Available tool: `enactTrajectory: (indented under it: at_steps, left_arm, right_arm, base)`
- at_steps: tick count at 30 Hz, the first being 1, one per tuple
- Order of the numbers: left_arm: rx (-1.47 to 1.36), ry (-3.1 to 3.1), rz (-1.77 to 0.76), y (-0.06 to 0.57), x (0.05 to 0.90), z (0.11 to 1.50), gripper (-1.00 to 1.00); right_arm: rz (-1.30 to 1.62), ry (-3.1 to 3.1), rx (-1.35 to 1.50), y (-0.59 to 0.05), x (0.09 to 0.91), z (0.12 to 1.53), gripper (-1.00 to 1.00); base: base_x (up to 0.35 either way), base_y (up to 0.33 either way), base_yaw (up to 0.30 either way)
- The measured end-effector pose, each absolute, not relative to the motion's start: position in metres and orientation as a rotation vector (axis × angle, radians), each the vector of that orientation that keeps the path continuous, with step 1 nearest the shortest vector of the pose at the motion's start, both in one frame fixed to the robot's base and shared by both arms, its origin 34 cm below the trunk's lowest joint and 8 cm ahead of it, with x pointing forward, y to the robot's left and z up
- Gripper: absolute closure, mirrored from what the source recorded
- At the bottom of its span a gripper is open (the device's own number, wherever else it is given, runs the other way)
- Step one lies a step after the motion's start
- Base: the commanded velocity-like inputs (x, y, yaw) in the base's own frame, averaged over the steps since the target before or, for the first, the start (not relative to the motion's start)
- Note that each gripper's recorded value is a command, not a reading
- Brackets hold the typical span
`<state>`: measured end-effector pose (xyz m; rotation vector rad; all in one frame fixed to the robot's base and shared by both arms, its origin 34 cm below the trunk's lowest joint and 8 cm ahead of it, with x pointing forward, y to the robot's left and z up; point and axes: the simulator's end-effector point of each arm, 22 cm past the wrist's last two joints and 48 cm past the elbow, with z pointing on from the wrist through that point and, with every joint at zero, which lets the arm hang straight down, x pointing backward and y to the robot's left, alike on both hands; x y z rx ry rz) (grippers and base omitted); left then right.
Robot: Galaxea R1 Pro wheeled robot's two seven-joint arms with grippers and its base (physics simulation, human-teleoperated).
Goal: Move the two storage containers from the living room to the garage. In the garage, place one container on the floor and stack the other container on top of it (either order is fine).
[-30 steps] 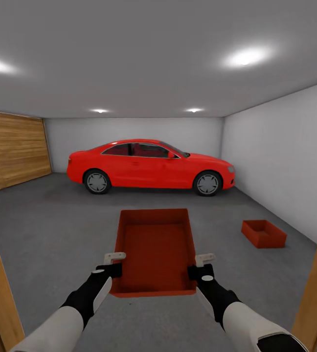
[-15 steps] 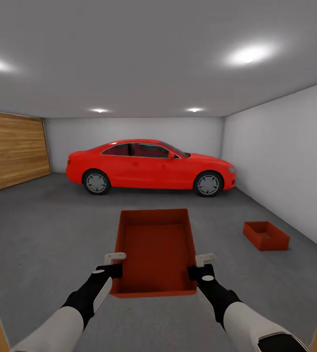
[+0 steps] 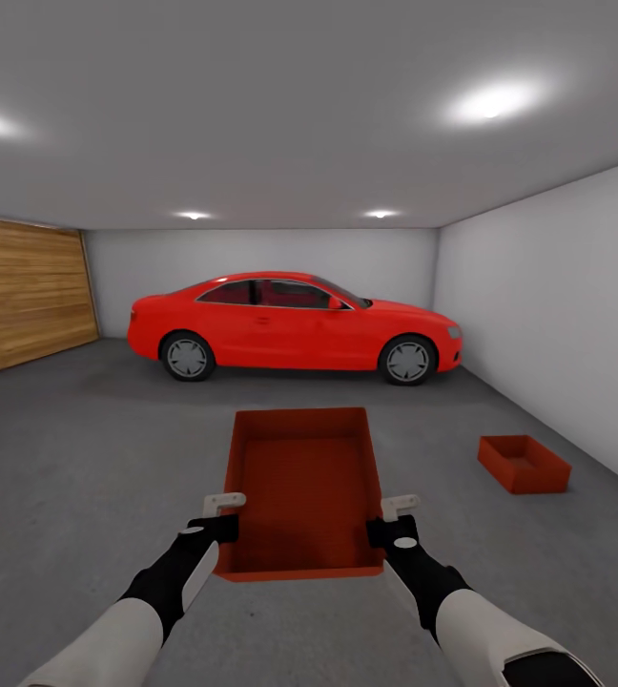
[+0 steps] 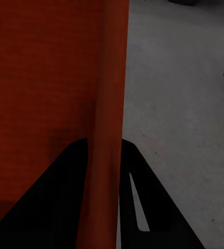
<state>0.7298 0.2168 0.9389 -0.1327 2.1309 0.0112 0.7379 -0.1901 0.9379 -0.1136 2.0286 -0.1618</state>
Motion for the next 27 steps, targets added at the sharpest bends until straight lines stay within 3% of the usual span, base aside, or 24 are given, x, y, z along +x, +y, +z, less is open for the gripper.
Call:
enactTrajectory:
  at_steps: [10,27]
  left_arm:
    - [-0.134,2.131,0.011,0.2169,0.7297,0.9388,1.00]
    - [-0.133,2.133,0.012,0.2170,0.7292,0.9390,1.00]
  right_arm:
    - [-0.158,2.029,-0.110,-0.1902,0.7379,0.9380,1.00]
    - [-0.156,2.032,-0.110,-0.1901,0.7373,0.9377,1.00]
  base:
    - [0.032,0.000,0.000]
    - [0.303,0.010,0.000]
